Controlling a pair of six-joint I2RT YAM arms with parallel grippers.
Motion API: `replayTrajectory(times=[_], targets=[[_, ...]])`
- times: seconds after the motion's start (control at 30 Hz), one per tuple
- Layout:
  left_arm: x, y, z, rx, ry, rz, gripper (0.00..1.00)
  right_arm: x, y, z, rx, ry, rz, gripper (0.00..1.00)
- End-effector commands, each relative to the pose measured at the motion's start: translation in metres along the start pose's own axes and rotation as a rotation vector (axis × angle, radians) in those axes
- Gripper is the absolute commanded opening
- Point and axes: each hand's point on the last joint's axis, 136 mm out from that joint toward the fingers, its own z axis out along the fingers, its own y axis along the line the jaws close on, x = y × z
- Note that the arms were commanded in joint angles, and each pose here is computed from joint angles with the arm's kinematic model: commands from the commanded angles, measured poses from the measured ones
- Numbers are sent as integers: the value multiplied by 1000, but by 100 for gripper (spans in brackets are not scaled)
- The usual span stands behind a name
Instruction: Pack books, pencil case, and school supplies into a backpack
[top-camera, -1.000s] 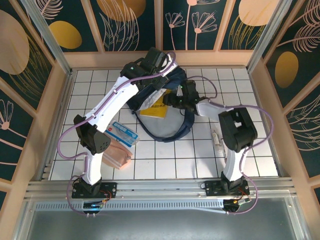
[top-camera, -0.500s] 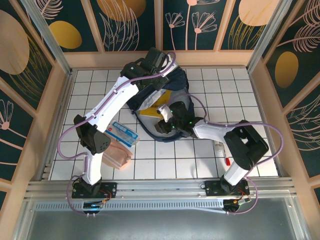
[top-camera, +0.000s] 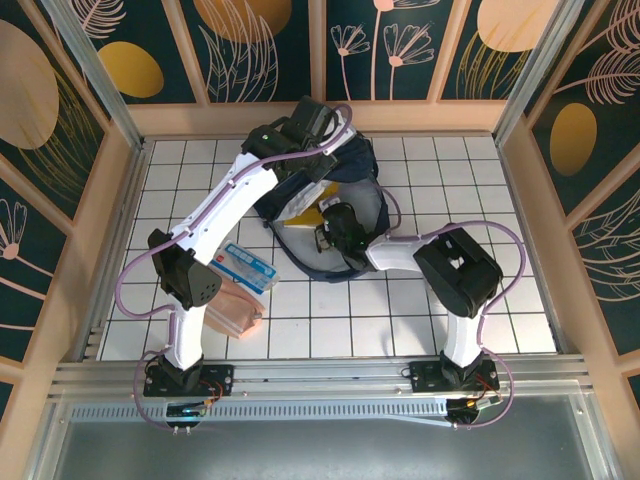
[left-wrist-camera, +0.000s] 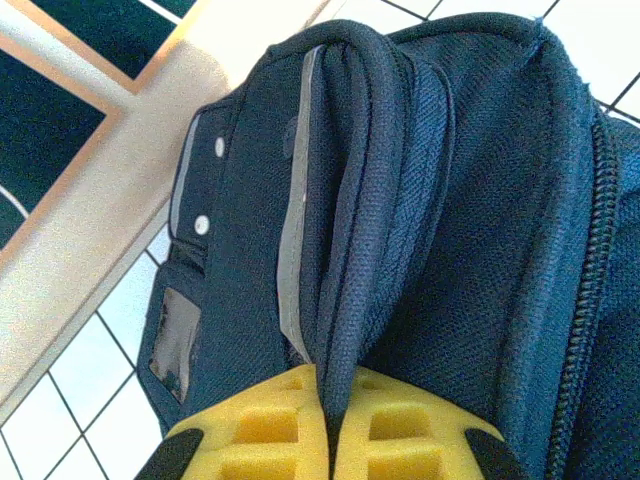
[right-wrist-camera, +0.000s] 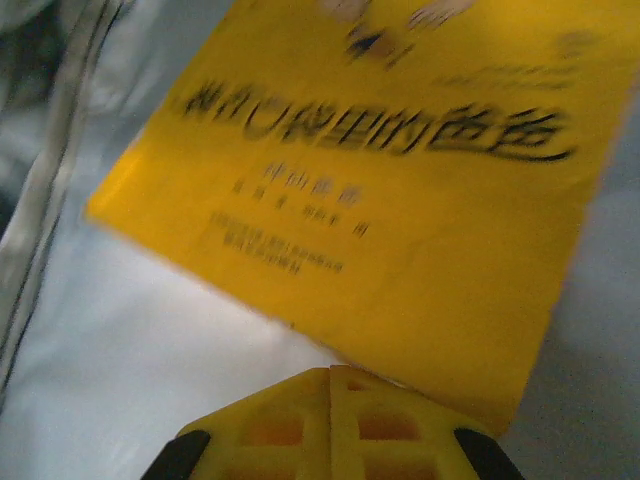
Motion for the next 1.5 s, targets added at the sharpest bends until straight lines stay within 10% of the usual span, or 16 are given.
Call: replayTrajectory(times=[0.0, 0.3, 0.67, 0.93, 1.33, 1.47], targets=[[-27, 3, -15, -6, -110, -20, 0, -36, -41, 7, 215, -121, 158, 4], [-27, -4, -11, 26, -121, -49, 0, -55, -67, 38, 206, -185, 424, 7], [-24, -6, -10, 34, -135, -68, 0, -50, -22, -48, -161, -123, 409, 27], [-25, -9, -4, 43, -133, -93, 0, -17, 10, -60, -309, -21, 652, 18], [-28, -17, 7, 88, -126, -117, 0, -10, 38, -104, -349, -60, 364, 31], [-16, -21, 13, 98, -74, -154, 44, 1, 10, -145, -230, -93, 309, 46]])
